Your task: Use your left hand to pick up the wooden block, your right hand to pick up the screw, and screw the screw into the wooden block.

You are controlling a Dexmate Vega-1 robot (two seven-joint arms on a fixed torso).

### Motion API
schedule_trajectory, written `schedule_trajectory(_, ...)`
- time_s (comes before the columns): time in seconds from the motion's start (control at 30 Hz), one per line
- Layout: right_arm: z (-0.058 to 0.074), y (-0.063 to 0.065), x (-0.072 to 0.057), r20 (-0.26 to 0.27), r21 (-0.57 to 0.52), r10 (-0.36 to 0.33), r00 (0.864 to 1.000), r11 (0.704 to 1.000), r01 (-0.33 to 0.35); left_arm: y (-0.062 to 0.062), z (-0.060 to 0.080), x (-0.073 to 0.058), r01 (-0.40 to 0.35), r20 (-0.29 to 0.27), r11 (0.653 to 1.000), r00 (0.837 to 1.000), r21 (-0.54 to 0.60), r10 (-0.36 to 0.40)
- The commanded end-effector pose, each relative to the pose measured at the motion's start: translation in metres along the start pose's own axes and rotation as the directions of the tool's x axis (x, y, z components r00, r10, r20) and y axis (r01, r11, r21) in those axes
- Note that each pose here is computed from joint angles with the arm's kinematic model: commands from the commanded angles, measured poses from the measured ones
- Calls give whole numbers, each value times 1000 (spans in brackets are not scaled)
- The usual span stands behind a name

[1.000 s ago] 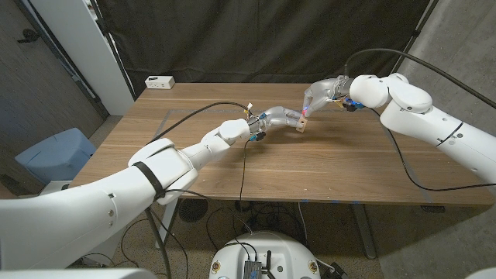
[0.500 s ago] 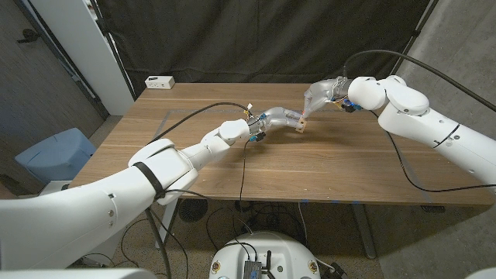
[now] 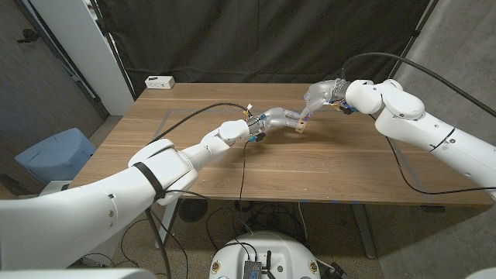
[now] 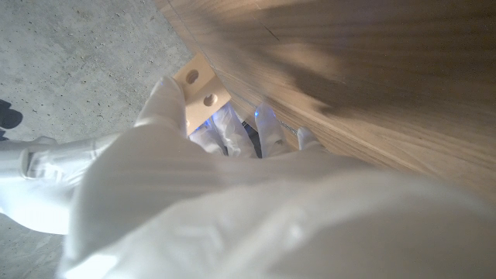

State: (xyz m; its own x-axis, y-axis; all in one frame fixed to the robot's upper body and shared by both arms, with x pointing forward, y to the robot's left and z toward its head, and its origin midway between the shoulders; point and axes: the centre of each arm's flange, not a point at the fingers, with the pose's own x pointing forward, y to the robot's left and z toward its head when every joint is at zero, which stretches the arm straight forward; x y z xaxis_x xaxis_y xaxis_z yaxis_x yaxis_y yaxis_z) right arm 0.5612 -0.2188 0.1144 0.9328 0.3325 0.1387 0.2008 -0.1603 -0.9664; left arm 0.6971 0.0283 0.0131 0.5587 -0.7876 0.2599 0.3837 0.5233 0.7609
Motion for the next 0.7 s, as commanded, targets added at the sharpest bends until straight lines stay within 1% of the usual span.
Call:
schedule_trajectory(0.03,3,0,1,-18,-2,-64,998,998,64,0,2,-1,2,11,1000,1000,3,-2)
schedule_trajectory(0.27,4,1,1,-30,10,-98,995,995,98,-1,2,0,2,12,1000,1000,3,-2)
schedule_trajectory(0.7,2,2,1,-42,23,-86,995,996,87,-1,1,0,0,5,1000,1000,0,0)
